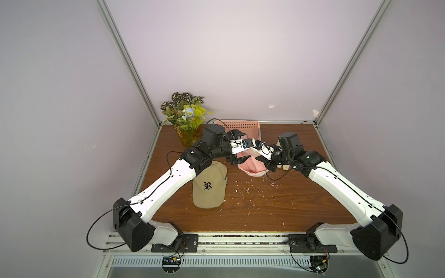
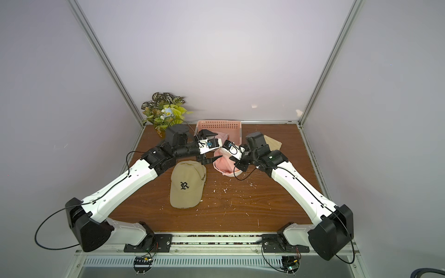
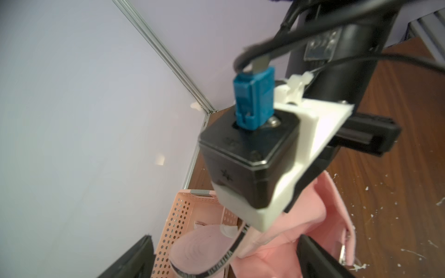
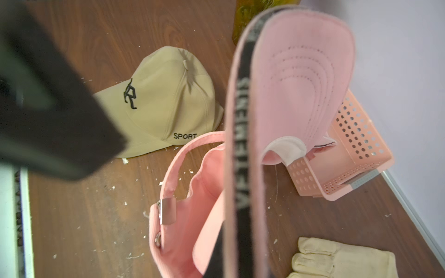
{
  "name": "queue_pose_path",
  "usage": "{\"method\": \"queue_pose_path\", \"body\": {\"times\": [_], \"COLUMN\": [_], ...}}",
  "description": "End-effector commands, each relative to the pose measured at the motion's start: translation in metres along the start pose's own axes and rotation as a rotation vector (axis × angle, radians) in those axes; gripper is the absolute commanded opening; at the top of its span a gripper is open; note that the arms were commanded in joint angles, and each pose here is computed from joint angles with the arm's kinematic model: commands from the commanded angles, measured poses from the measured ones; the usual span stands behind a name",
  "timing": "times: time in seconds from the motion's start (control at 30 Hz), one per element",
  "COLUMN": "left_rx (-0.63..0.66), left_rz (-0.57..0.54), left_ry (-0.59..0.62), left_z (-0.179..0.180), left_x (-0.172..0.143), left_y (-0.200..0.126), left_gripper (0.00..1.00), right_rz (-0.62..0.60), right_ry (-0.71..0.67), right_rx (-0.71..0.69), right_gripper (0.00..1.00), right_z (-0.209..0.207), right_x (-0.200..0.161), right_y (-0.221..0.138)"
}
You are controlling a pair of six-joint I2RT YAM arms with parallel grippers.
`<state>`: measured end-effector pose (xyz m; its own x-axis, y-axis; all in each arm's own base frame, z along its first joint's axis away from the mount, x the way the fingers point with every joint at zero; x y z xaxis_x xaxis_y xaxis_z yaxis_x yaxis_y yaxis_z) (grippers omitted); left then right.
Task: Turn the baseball cap inside out
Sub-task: Turn over the baseball cap.
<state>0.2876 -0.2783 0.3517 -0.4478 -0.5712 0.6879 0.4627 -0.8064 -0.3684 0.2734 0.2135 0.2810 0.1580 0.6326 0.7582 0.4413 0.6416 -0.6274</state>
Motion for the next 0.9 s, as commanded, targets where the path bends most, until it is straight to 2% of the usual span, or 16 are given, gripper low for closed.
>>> {"method": "queue_pose_path", "body": {"times": [0.0, 0.2, 0.27, 0.33, 0.53, 0.6, 0.63, 0.67, 0.7, 0.8, 0.87], "left_rx": [-0.121, -0.233, -0.264, -0.291, -0.323, -0.319, -0.315, -0.307, -0.292, -0.225, -0.162], "left_rz": [0.034, -0.009, -0.025, -0.038, -0.038, -0.029, -0.027, -0.022, -0.022, -0.049, -0.079], "left_ry": [0.066, 0.045, 0.035, 0.026, 0.013, 0.012, 0.012, 0.002, -0.006, -0.056, -0.109], "left_z": [-0.016, -0.034, -0.04, -0.045, -0.053, -0.054, -0.054, -0.053, -0.051, -0.045, -0.039], "left_x": [-0.008, -0.013, -0.015, -0.017, -0.023, -0.024, -0.024, -0.024, -0.023, -0.018, -0.013], "left_y": [0.013, 0.025, 0.028, 0.031, 0.035, 0.035, 0.034, 0.034, 0.032, 0.027, 0.022], "left_gripper": [0.91, 0.85, 0.79, 0.59, 0.22, 0.03, 0.0, 0.0, 0.0, 0.0, 0.0], "right_rz": [-0.088, -0.106, -0.121, -0.135, -0.194, -0.201, -0.204, -0.21, -0.218, -0.265, -0.295], "right_ry": [-0.017, -0.031, -0.04, -0.046, -0.068, -0.065, -0.06, -0.054, -0.044, -0.015, 0.029], "right_rx": [0.057, 0.075, 0.072, 0.074, 0.064, 0.038, 0.02, -0.001, -0.034, -0.129, -0.25], "right_gripper": [0.0, 0.0, 0.0, 0.0, 0.0, 0.0, 0.0, 0.06, 0.18, 0.46, 0.58], "right_z": [0.009, 0.013, 0.014, 0.015, 0.018, 0.016, 0.015, 0.013, 0.01, 0.002, -0.009], "right_x": [0.022, 0.024, 0.026, 0.027, 0.031, 0.03, 0.03, 0.029, 0.029, 0.025, 0.021], "right_y": [-0.021, -0.026, -0.028, -0.03, -0.037, -0.039, -0.039, -0.04, -0.04, -0.044, -0.049]}}
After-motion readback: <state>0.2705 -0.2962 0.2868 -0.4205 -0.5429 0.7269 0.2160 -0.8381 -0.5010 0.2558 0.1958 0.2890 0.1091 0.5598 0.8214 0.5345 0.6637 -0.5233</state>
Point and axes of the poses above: each gripper's point midway between its finger pads, its own y axis out along the fingers, its own z axis along the line the jaws close on, x = y × z, the point moved 5 cm from there along -y, back along the fingers, and after that the axes turned 3 degrees about y, right-handed, at the moved point
